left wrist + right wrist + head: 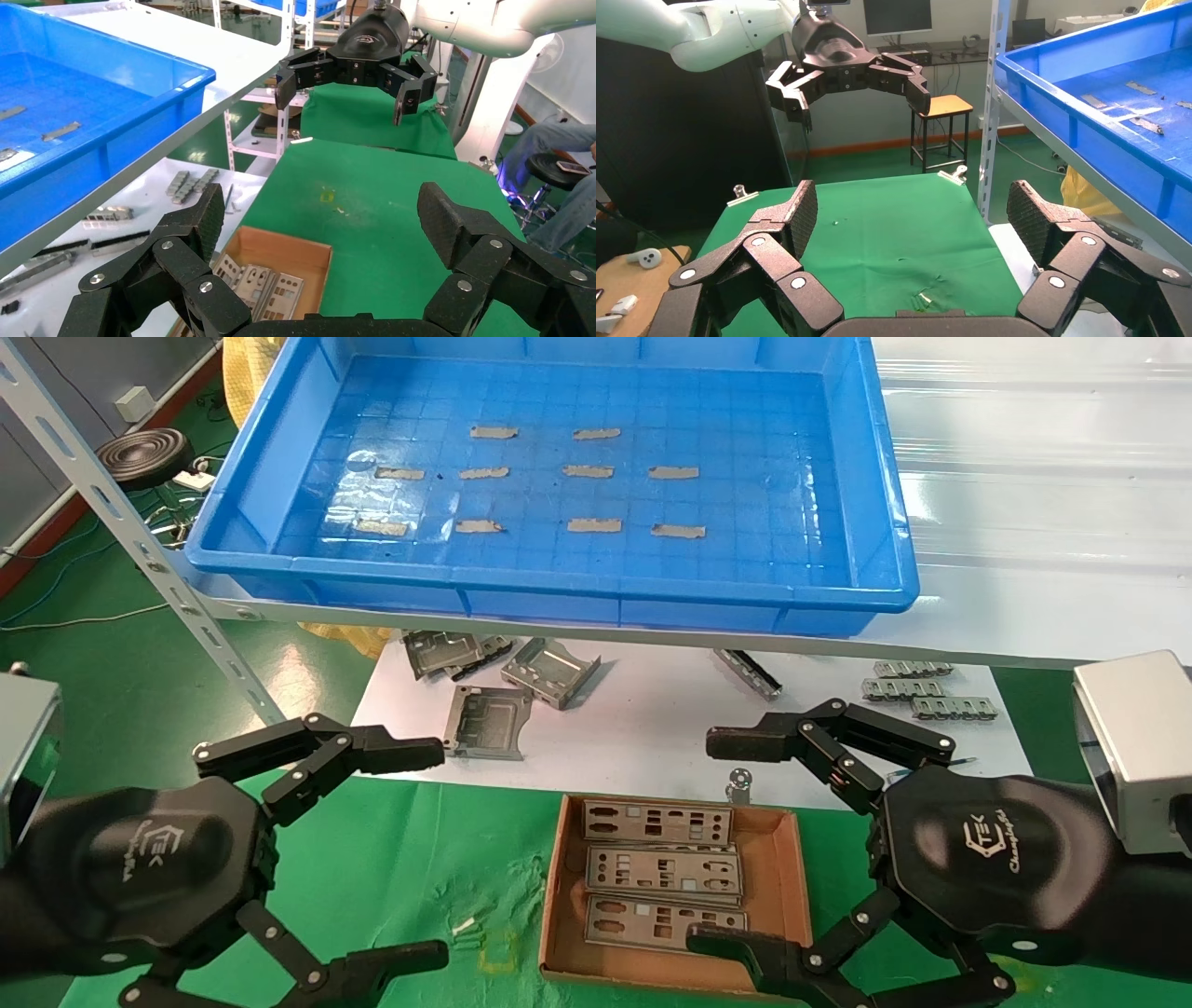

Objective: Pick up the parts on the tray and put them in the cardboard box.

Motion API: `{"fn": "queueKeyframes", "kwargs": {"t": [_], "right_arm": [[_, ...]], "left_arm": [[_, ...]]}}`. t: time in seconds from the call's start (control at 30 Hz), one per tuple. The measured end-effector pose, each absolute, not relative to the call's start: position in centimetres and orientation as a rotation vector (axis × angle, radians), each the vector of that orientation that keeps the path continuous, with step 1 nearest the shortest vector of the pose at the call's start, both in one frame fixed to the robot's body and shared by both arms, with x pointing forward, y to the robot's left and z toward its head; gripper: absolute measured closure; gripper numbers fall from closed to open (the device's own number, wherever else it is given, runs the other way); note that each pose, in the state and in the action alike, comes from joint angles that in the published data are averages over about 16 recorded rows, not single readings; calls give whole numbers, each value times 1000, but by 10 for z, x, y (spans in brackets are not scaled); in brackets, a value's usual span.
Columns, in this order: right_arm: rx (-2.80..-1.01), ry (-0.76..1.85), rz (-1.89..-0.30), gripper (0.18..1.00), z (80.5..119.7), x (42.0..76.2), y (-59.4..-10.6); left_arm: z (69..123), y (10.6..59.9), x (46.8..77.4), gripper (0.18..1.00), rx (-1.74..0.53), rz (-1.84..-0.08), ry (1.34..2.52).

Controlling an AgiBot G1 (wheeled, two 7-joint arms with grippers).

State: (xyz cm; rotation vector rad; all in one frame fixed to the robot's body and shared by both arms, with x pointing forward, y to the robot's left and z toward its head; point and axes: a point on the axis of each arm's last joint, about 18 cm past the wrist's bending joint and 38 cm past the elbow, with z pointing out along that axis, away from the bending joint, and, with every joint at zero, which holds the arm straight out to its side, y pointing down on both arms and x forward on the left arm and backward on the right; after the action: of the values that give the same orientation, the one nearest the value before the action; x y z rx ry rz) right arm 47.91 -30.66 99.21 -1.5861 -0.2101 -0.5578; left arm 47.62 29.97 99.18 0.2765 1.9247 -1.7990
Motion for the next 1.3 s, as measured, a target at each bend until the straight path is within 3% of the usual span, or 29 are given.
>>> {"fn": "queueKeyframes", "kwargs": {"t": [1.3], "right_arm": [[-1586,-210,-558,178,992,479,-307]], "left_arm": [[992,300,476,184,276,-1799,1925]]}}
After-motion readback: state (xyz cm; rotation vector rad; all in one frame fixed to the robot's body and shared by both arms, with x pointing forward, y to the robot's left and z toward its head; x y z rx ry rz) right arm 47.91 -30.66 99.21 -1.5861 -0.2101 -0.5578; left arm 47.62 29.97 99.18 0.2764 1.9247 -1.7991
